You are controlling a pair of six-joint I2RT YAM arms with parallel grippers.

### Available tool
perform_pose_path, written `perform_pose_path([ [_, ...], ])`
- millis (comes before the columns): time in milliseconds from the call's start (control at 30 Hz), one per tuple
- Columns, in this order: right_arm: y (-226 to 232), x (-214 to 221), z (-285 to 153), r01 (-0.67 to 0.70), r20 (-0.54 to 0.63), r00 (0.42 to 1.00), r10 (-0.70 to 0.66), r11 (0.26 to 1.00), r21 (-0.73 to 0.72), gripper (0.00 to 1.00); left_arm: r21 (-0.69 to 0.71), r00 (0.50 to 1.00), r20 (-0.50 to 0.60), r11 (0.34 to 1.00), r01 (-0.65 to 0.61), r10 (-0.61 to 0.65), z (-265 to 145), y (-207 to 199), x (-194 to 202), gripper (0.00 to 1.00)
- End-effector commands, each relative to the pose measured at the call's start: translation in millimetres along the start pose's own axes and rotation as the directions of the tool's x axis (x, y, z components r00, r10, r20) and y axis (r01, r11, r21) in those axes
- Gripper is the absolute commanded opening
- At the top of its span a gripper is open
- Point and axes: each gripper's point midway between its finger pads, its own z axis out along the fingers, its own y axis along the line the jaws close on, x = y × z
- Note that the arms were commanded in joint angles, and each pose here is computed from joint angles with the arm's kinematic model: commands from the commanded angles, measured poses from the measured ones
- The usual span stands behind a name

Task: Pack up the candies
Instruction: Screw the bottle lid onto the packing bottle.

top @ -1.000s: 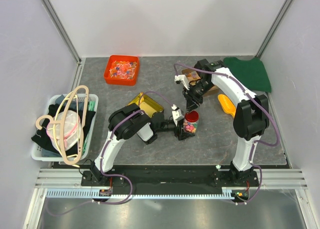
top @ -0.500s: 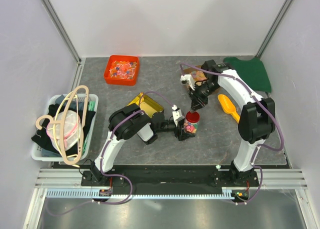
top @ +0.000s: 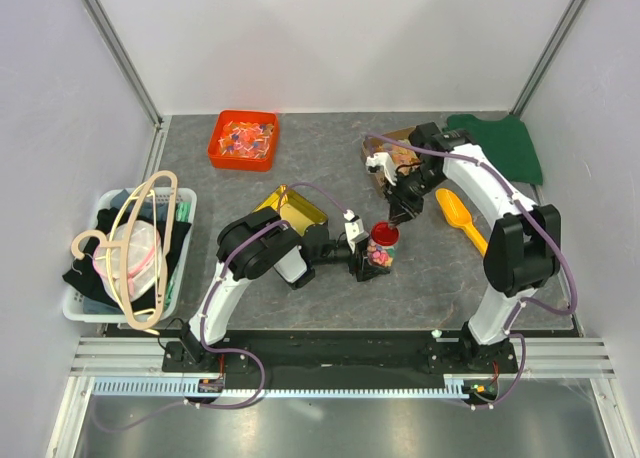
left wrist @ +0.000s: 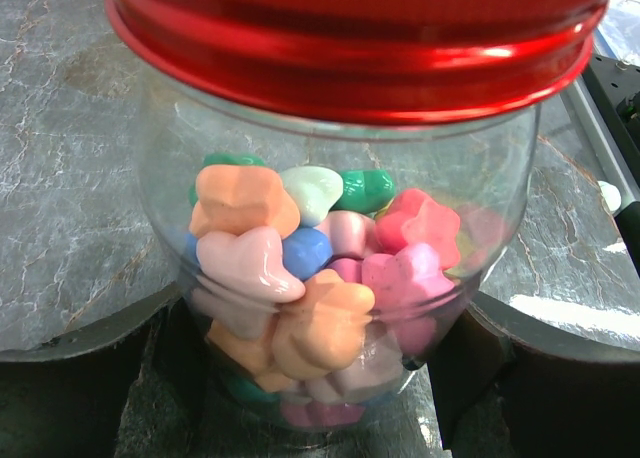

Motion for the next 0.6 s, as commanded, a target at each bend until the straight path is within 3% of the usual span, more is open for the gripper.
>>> perform_pose_path([
  [0, 46.4, 31.9, -10.0, -0.100, -0.112, 0.990, 0.089, 0.991, -0.093, 0.26, -0.033, 0.978, 0.185, 0.995, -0.089, 0.094, -0.7, 7.8, -43.5, 0.02],
  [367, 60.6, 36.2, -13.5, -0.110, -0.100, 0.990, 0.100, 0.989, -0.097, 0.27, -0.031, 0.977, 0.187, 0.995, -0.094, 0.099, -0.4, 7.5, -44.6, 0.02],
  [567, 46.4, 10.2, -35.1, -0.027, -0.051, 0.998, 0.028, 1.000, 0.012, 0.41, -0.031, 0.978, 0.187, 0.995, -0.093, 0.097, -0.4, 7.4, -44.6, 0.02],
])
